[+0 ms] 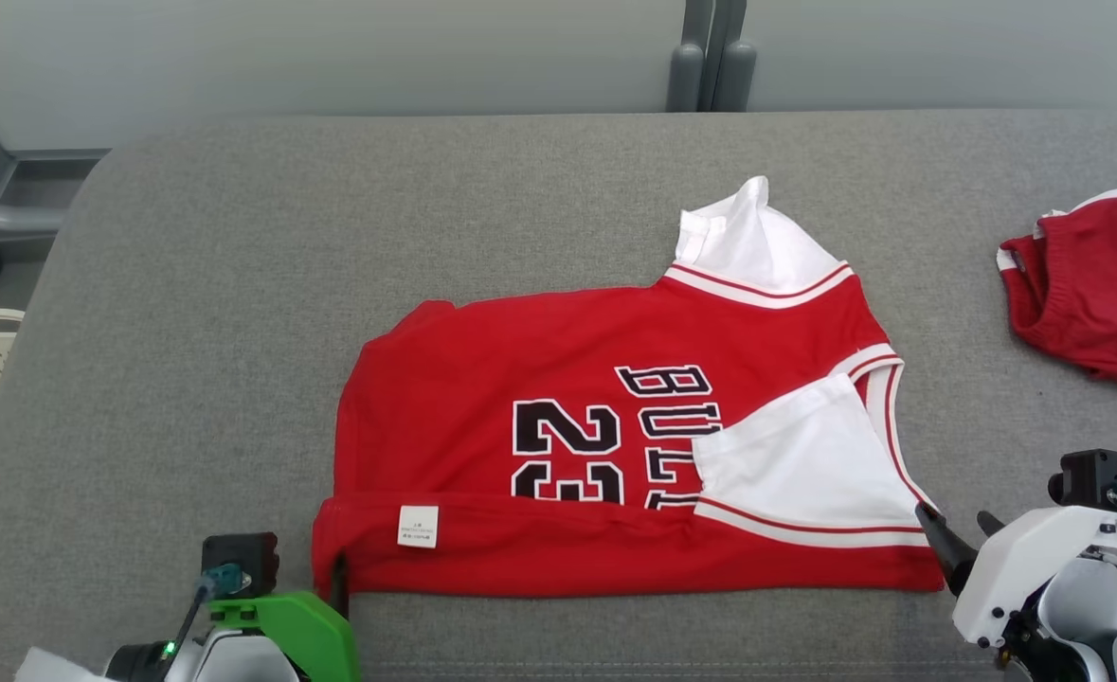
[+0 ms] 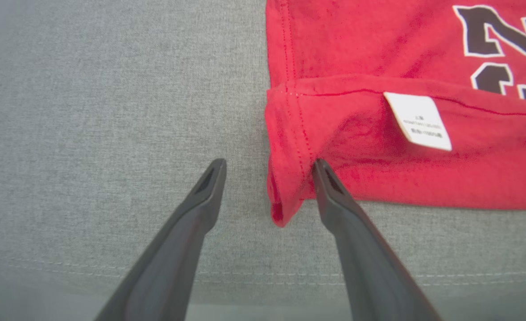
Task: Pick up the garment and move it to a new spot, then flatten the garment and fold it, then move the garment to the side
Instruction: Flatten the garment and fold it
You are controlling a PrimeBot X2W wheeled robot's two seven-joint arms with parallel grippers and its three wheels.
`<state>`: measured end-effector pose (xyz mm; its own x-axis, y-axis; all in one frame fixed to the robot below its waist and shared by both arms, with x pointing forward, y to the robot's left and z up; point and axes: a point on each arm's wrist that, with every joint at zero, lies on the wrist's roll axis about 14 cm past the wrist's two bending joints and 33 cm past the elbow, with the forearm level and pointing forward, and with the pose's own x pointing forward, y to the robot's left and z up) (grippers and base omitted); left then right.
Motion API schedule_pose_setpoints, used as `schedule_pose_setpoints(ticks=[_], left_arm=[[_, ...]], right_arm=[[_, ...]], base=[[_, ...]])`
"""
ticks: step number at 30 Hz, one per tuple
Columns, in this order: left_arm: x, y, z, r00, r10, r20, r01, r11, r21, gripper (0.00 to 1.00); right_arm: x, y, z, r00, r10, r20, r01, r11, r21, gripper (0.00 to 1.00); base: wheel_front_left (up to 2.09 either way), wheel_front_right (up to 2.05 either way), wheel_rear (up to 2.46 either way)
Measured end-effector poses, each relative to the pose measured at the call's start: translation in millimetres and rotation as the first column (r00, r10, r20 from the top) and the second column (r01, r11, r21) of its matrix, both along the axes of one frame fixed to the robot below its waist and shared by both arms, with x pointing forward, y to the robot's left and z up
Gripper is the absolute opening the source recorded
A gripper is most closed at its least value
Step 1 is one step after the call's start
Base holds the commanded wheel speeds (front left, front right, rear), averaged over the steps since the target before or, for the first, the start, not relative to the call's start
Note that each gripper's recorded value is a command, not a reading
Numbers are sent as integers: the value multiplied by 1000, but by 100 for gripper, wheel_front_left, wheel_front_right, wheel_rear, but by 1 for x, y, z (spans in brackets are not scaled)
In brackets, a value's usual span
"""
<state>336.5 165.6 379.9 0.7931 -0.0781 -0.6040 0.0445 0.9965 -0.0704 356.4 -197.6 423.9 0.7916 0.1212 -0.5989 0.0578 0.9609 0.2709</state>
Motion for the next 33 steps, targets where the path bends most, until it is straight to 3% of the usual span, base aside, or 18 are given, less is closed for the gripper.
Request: schedule_pose_setpoints(ticks=[4, 12, 21, 24, 30, 33], left_arm=[[7, 13, 20, 986, 87, 145, -84, 996, -27, 100], [16, 25, 71, 891, 189, 412, -151, 981, -123, 100], [16, 27, 151, 729, 252, 636, -86, 956, -281, 100], [7, 22, 155, 717, 225, 660, -42, 959, -281, 100], [-9, 17, 143, 728, 146, 670, -9, 979, -204, 100], [-14, 16, 133, 745, 117, 657, -4, 985, -172, 100]], right_arm=[[8, 0, 20, 992, -30, 126, 27, 999, 21, 100], [12, 5, 60, 930, -75, 361, 54, 996, 68, 100], [10, 17, 86, 842, -133, 522, 52, 985, 166, 100], [8, 26, 94, 813, -128, 568, 31, 984, 178, 100], [0, 45, 108, 742, -56, 668, -13, 995, 98, 100], [-2, 48, 105, 743, -30, 668, -18, 998, 64, 100]], base=[[0, 0, 0], [0, 0, 0], [0, 0, 0], [0, 0, 0], [0, 0, 0], [0, 0, 0]])
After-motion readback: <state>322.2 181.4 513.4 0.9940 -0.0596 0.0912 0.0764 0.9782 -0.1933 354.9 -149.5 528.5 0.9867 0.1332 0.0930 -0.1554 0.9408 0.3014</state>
